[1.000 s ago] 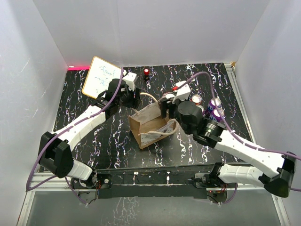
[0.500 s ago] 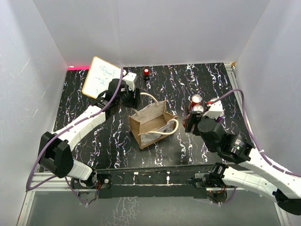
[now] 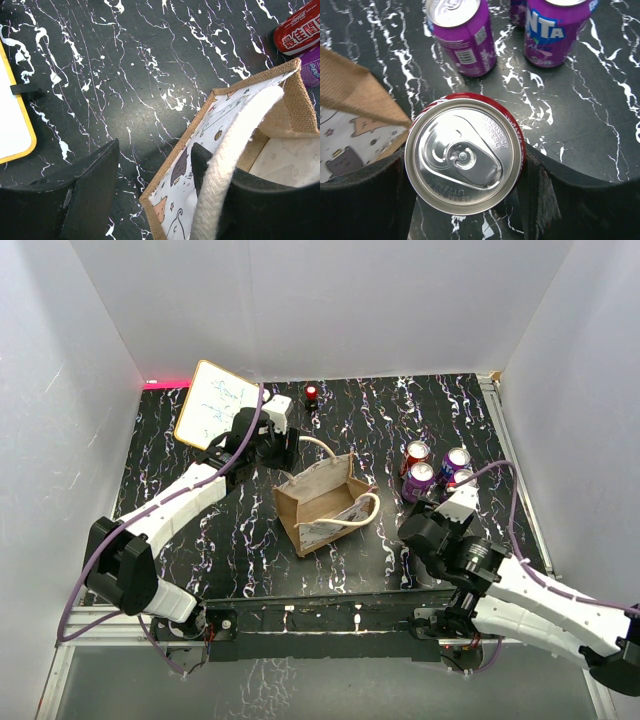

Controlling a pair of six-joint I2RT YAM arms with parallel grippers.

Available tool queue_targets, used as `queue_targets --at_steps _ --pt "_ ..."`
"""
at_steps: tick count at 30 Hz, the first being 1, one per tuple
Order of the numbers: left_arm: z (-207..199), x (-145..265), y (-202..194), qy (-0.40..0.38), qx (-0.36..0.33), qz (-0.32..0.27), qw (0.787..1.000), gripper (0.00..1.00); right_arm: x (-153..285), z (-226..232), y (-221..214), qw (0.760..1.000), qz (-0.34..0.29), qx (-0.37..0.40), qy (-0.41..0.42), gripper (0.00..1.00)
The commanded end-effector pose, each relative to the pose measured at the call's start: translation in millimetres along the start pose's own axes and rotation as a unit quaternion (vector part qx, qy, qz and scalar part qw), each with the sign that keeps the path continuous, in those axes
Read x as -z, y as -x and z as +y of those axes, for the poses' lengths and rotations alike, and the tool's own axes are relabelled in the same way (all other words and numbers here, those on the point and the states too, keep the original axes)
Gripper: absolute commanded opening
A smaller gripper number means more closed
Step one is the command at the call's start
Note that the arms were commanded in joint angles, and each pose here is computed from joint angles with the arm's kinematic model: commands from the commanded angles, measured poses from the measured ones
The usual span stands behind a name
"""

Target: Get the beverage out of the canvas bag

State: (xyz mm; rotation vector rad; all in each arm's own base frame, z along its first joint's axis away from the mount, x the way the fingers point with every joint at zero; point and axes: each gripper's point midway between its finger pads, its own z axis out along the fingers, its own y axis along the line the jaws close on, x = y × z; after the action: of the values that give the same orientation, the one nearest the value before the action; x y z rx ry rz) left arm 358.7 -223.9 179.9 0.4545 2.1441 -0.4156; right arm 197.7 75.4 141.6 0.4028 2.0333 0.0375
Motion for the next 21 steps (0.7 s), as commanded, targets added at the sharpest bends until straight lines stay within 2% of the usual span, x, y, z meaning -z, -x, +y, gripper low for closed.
queue_targets --at_steps 1,10,21 --pt "-3 5 15 -0.001 -0.002 -0.017 1.000 0.58 -9 6 36 0.992 -0.092 -0.076 -0.039 0.08" --pt "-1 6 17 0.003 -0.004 -0.019 1.000 0.58 -27 3 29 0.986 -0.121 -0.064 -0.096 0.08" --pt "-2 8 18 0.002 -0.004 -0.020 1.000 0.58 -58 0 17 0.984 -0.109 -0.056 -0.131 0.08"
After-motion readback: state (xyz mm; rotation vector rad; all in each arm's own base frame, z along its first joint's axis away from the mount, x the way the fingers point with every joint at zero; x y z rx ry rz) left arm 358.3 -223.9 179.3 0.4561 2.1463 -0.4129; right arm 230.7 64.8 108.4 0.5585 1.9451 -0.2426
